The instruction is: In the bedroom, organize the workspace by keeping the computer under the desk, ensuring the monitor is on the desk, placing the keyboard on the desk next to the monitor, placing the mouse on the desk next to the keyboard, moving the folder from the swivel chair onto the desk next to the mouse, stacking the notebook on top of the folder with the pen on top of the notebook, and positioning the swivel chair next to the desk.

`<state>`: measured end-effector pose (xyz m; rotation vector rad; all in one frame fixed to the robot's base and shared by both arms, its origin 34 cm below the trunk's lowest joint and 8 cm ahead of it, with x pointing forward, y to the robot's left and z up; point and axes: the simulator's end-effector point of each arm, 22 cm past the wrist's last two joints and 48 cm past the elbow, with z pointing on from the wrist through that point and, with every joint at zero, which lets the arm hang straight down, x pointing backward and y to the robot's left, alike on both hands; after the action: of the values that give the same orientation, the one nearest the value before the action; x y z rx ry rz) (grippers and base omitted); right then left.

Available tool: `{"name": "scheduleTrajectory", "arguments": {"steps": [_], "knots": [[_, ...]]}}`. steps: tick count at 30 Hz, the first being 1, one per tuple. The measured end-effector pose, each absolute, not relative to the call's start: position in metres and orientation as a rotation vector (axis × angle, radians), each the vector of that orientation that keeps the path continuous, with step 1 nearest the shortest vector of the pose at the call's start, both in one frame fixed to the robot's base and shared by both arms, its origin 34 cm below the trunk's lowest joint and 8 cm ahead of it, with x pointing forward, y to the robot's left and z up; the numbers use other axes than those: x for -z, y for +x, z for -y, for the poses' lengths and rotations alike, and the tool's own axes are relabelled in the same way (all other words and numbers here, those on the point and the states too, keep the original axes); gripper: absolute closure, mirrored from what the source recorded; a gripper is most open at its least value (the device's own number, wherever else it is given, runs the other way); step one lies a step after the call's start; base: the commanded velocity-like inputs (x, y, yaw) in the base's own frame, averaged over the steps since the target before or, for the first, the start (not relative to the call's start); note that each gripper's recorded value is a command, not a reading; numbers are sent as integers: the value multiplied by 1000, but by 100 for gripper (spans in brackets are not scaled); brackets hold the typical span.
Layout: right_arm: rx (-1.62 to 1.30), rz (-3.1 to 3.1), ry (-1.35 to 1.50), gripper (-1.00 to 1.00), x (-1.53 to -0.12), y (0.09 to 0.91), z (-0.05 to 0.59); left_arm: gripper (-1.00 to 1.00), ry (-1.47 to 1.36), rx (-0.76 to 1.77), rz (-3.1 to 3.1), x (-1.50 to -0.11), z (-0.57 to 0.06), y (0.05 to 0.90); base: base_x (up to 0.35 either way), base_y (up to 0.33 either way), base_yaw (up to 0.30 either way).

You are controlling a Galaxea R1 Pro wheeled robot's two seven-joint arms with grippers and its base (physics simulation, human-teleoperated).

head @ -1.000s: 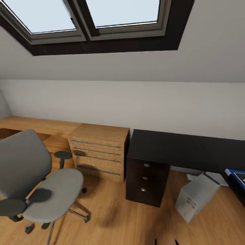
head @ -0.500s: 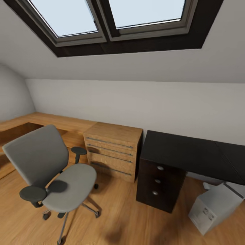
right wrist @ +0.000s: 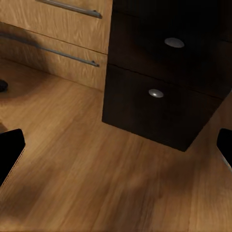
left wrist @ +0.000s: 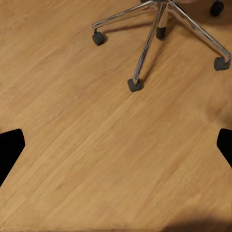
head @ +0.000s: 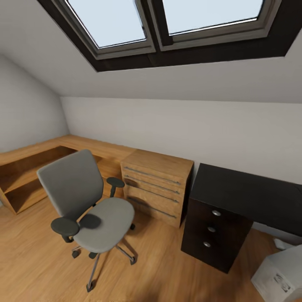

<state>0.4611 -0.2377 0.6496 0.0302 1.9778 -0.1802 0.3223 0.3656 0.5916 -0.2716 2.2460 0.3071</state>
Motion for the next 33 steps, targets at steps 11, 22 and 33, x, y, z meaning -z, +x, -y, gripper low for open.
{"name": "scheduleTrajectory", "arguments": {"steps": [11,22,33], "knots": [[182,-1977,32,-100,-650,461,238,-100,-273,-307,-2252,-591,-365,321,0,0,282],[185,-1976,36,-100,-650,461,239,-100,-274,-306,-2265,-588,-364,320,0,0,284],[186,-1977,36,-100,-650,461,239,-100,-281,-301,-2281,-585,-360,317,0,0,284]]}}
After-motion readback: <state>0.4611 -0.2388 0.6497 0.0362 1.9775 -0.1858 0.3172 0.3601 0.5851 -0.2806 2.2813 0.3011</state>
